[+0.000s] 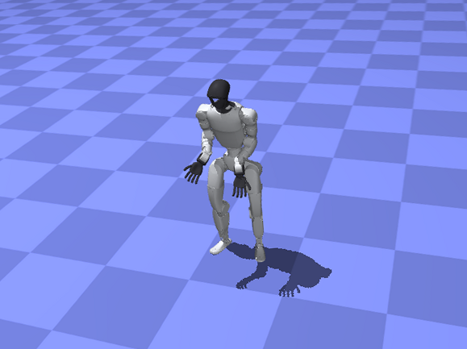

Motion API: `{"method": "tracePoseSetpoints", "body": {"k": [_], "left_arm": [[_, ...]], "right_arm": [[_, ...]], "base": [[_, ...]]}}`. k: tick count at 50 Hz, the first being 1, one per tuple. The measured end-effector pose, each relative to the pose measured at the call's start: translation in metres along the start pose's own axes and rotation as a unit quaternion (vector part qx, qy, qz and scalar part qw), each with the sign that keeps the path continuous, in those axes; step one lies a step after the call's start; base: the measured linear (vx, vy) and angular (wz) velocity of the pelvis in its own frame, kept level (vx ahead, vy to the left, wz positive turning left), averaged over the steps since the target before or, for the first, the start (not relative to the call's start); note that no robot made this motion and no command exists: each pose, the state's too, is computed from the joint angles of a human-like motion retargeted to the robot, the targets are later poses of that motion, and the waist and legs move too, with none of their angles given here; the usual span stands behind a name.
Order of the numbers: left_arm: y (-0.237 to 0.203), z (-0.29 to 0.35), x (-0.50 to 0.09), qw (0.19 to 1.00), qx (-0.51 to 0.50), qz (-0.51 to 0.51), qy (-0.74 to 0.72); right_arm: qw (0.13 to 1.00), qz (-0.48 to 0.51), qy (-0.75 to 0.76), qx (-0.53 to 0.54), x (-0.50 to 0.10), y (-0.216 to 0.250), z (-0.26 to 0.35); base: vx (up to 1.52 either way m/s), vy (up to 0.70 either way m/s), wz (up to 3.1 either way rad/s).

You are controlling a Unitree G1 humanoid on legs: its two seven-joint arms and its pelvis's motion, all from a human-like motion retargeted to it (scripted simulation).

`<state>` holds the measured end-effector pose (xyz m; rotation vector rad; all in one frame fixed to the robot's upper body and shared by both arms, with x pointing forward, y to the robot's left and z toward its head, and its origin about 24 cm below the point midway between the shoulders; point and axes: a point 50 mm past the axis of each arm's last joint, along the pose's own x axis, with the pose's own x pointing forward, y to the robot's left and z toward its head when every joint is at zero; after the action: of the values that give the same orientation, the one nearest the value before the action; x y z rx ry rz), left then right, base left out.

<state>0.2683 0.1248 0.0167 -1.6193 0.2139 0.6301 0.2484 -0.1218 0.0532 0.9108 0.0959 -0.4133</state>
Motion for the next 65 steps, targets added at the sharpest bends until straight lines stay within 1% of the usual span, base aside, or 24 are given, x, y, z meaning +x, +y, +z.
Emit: {"method": "tracePoseSetpoints", "body": {"k": [2, 4, 6, 11, 15, 19, 21, 23, 25, 27, 29, 30, 31, 32, 34, 36, 39, 41, 46, 49, 52, 57, 61, 65], "left_arm": [[-0.032, 0.008, -0.011, 0.996, -0.044, -0.071, -0.014], [-0.071, 0.018, -0.021, 0.984, 0.017, -0.174, -0.045], [-0.113, 0.018, -0.046, 0.965, -0.086, -0.247, -0.021], [-0.217, 0.018, -0.118, 0.865, -0.123, -0.486, 0.024], [-0.269, 0.034, -0.186, 0.762, -0.088, -0.637, -0.069], [-0.297, 0.051, -0.250, 0.644, -0.005, -0.697, -0.315], [-0.308, 0.056, -0.277, 0.547, 0.040, -0.676, -0.493], [-0.321, 0.061, -0.299, 0.406, 0.067, -0.597, -0.689], [-0.343, 0.064, -0.326, 0.221, 0.035, -0.451, -0.864], [-0.376, 0.064, -0.355, 0.042, -0.006, -0.288, -0.957], [-0.427, 0.055, -0.378, -0.067, 0.050, -0.115, -0.990], [-0.455, 0.046, -0.381, -0.106, 0.165, -0.085, -0.977], [-0.475, 0.046, -0.385, -0.127, 0.281, -0.039, -0.951], [-0.491, 0.053, -0.370, -0.110, 0.427, 0.002, -0.898], [-0.498, 0.065, -0.386, -0.011, 0.577, 0.019, -0.816], [-0.495, 0.049, -0.403, -0.008, 0.540, -0.016, -0.841], [-0.489, 0.019, -0.371, -0.164, 0.437, -0.013, -0.884], [-0.489, 0.017, -0.346, -0.204, 0.448, 0.000, -0.870], [-0.494, 0.031, -0.333, -0.066, 0.529, -0.060, -0.844], [-0.494, 0.035, -0.316, -0.025, 0.549, -0.088, -0.831], [-0.492, 0.038, -0.291, 0.009, 0.587, -0.124, -0.800], [-0.480, 0.039, -0.227, 0.095, 0.672, -0.208, -0.705], [-0.443, 0.045, -0.144, 0.252, 0.713, -0.288, -0.588], [-0.382, 0.030, -0.070, 0.502, 0.655, -0.385, -0.413]], "right_arm": [[0.995, 0.070, -0.064, -0.039, -0.006, 0.029, 0.020], [0.975, 0.152, -0.135, -0.085, -0.014, 0.059, 0.041], [0.948, 0.212, -0.217, -0.101, -0.025, 0.094, 0.062], [0.809, 0.329, -0.453, -0.180, -0.062, 0.170, 0.115], [0.618, 0.317, -0.671, -0.260, -0.100, 0.214, 0.152], [0.396, 0.229, -0.840, -0.292, -0.141, 0.242, 0.181], [0.310, 0.204, -0.886, -0.277, -0.160, 0.253, 0.187], [0.239, 0.187, -0.921, -0.245, -0.176, 0.266, 0.189], [0.151, 0.156, -0.955, -0.201, -0.192, 0.294, 0.189], [0.053, 0.106, -0.973, -0.196, -0.201, 0.342, 0.187], [-0.018, 0.003, -0.953, -0.302, -0.193, 0.397, 0.198], [-0.019, -0.020, -0.911, -0.411, -0.179, 0.419, 0.207], [0.001, -0.048, -0.861, -0.506, -0.168, 0.433, 0.222], [0.058, -0.052, -0.798, -0.597, -0.152, 0.438, 0.236], [0.179, -0.084, -0.742, -0.640, -0.162, 0.439, 0.275], [0.183, -0.117, -0.792, -0.571, -0.182, 0.433, 0.297], [0.037, -0.124, -0.845, -0.519, -0.174, 0.426, 0.283], [0.017, -0.106, -0.833, -0.543, -0.161, 0.424, 0.274], [0.121, -0.086, -0.806, -0.573, -0.155, 0.425, 0.284], [0.155, -0.064, -0.797, -0.580, -0.145, 0.421, 0.284], [0.199, -0.014, -0.776, -0.598, -0.127, 0.415, 0.278], [0.333, 0.110, -0.710, -0.610, -0.076, 0.391, 0.253], [0.437, 0.186, -0.620, -0.625, -0.011, 0.344, 0.205], [0.566, 0.224, -0.483, -0.630, 0.049, 0.276, 0.158]], "base": [[0.14, 0.01, 0.15], [0.17, 0.00, 0.05], [0.21, 0.00, -0.11], [0.24, 0.00, -0.36], [0.28, 0.01, -0.40], [0.25, 0.03, -0.51], [0.20, 0.03, -0.56], [0.16, 0.03, -0.50], [0.11, 0.03, -0.36], [0.06, 0.04, -0.22], [0.00, 0.00, 0.00], [0.00, 0.00, 0.00], [0.00, 0.00, 0.00], [0.00, 0.00, 0.00], [0.00, 0.00, 0.00], [0.03, 0.02, 0.07], [0.06, 0.05, 0.18], [0.06, 0.04, 0.22], [0.03, 0.02, 0.12], [0.00, 0.00, 0.00], [0.00, 0.00, 0.00], [-0.04, 0.02, 0.03], [-0.10, 0.04, 0.05], [-0.16, 0.05, 0.00]]}}
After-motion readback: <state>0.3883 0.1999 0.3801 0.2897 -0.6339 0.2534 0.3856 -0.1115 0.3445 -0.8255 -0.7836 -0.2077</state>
